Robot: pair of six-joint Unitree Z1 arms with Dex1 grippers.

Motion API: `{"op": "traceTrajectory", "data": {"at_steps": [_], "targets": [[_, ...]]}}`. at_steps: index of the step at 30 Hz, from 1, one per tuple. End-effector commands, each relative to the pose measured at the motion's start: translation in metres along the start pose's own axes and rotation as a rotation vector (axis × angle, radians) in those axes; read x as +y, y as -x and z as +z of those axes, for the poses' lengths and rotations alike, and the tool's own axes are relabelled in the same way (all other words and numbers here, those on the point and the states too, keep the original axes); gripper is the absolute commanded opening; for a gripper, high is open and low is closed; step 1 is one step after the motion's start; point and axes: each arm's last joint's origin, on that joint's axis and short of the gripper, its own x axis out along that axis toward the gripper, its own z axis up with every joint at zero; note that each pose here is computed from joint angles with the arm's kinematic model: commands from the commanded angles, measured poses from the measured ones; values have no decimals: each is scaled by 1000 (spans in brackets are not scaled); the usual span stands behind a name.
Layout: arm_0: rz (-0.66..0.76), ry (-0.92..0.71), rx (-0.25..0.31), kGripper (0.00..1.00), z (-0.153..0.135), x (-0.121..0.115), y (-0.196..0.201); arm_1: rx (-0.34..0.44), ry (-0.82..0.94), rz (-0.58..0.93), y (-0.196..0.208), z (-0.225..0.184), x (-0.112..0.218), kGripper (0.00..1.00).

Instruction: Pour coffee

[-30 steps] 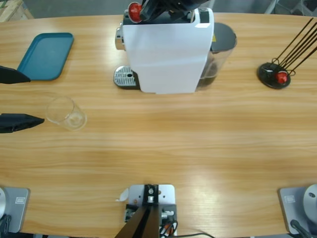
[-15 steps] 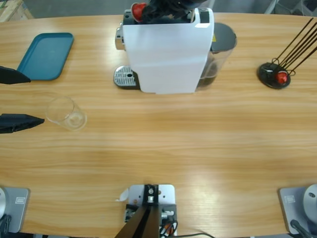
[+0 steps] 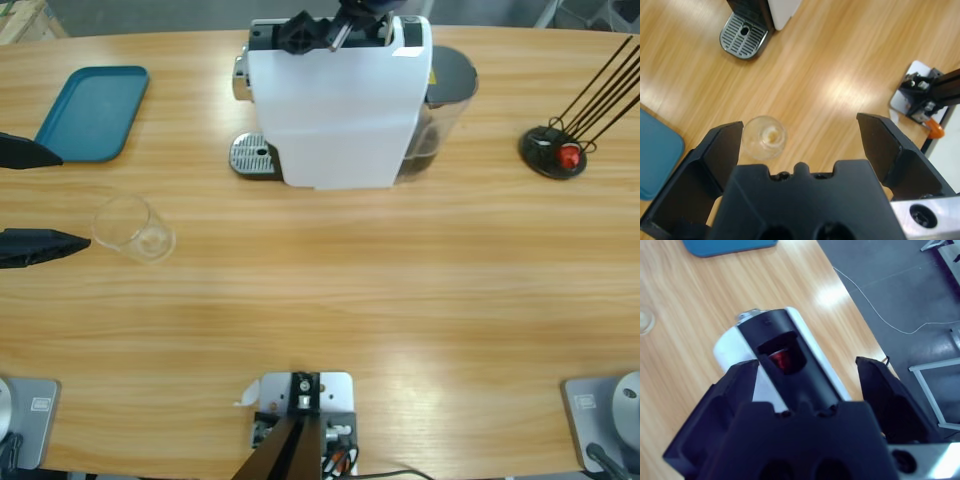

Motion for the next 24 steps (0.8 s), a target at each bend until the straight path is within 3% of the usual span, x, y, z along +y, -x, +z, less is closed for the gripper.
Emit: {"op": "traceTrajectory", "data": {"at_steps": [1, 8, 10, 14, 17, 18, 19, 22, 24], "targets": [[-11, 16, 3, 1000, -9, -1, -5, -27, -3, -25, 42, 6, 5, 849], [3, 21, -42, 989, -5, -1, 2, -57, -91, 66, 91, 18, 32, 850], [10, 27, -51, 987, -5, -1, 5, -65, -192, 94, 109, 16, 41, 826], [22, 29, -79, 987, -8, -3, 13, -84, -458, 117, 138, 12, 50, 629], [33, 27, -102, 987, -11, -5, 20, -4, -683, -1, 141, -6, 48, 624], [36, 30, -109, 987, -12, -6, 23, 16, -740, -35, 139, -13, 48, 559], [37, 32, -114, 987, -13, -6, 25, 36, -772, -62, 135, -21, 50, 409], [47, 32, -111, 991, -17, -7, 26, 83, -810, -83, 119, -38, 58, 349], [46, 28, -105, 991, -19, -7, 25, 92, -808, -86, 111, -47, 63, 31]]}}
